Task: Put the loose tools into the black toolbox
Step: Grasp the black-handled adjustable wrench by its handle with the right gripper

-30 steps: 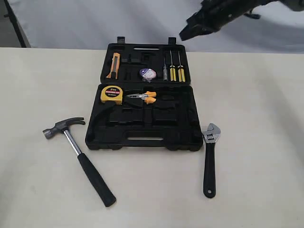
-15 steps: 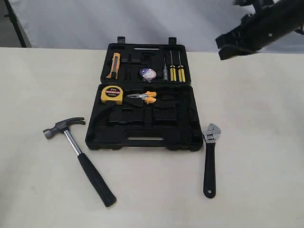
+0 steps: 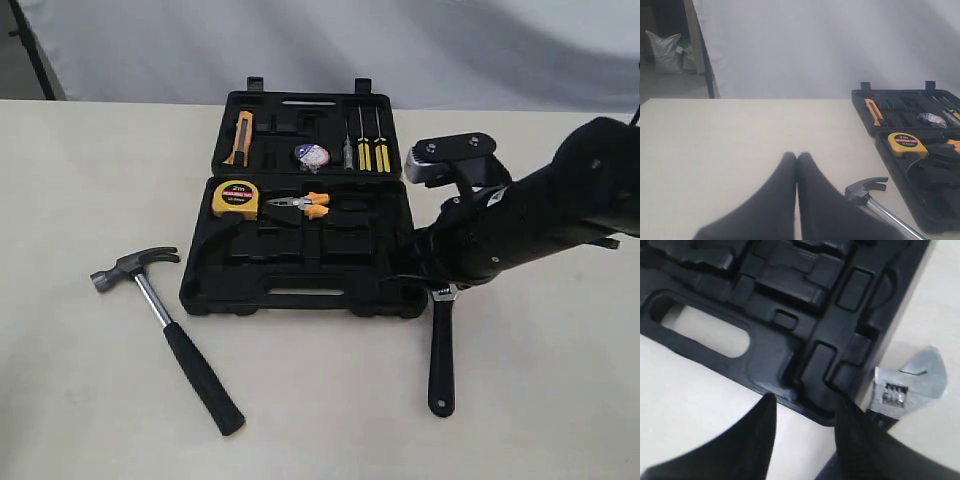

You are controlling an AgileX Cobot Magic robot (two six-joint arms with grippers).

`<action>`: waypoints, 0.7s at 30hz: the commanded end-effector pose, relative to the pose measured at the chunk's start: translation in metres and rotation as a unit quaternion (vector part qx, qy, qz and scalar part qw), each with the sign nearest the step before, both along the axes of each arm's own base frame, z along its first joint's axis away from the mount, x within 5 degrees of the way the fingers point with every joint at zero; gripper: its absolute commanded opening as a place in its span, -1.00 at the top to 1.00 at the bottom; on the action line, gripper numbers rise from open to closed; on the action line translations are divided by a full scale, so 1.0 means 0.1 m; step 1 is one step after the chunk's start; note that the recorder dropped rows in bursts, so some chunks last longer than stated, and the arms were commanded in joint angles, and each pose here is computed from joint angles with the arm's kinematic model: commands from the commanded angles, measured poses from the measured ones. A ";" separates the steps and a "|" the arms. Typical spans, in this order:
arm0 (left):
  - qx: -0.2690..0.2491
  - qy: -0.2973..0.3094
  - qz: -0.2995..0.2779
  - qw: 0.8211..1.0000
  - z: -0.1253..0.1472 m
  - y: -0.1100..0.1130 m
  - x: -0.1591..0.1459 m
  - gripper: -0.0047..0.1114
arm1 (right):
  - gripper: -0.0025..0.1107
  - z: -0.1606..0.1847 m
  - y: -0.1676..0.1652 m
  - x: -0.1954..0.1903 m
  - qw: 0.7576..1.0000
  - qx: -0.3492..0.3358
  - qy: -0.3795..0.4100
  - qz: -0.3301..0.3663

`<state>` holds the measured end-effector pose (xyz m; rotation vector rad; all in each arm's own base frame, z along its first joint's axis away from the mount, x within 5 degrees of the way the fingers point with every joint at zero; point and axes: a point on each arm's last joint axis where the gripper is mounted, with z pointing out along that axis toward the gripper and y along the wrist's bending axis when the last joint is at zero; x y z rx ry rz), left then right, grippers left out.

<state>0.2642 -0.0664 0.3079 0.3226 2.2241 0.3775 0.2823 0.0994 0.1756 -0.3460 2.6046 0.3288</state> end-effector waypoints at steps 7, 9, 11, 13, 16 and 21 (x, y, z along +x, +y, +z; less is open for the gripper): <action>-0.014 -0.002 0.001 1.000 -0.01 0.00 -0.02 0.89 | 0.05 -0.21 -0.15 -0.04 0.992 -0.072 0.076 -0.076; -0.014 -0.002 0.001 1.000 -0.01 0.00 -0.02 0.89 | -0.04 -0.30 -0.15 -0.04 0.990 -0.078 0.092 -0.075; -0.014 -0.002 0.001 1.000 -0.01 0.00 -0.02 0.89 | -0.06 -0.40 -0.14 -0.02 0.988 -0.079 0.104 -0.077; -0.014 -0.002 0.001 1.000 -0.01 0.00 -0.02 0.89 | -0.05 -0.48 -0.14 -0.01 0.988 -0.082 0.110 -0.077; -0.014 -0.002 0.001 1.000 -0.01 0.00 -0.02 0.89 | -0.06 -0.55 -0.13 0.02 0.988 -0.081 0.106 -0.077; -0.014 -0.002 0.001 1.000 -0.01 0.00 -0.02 0.89 | -0.01 -0.64 -0.14 0.03 0.987 -0.098 0.111 -0.063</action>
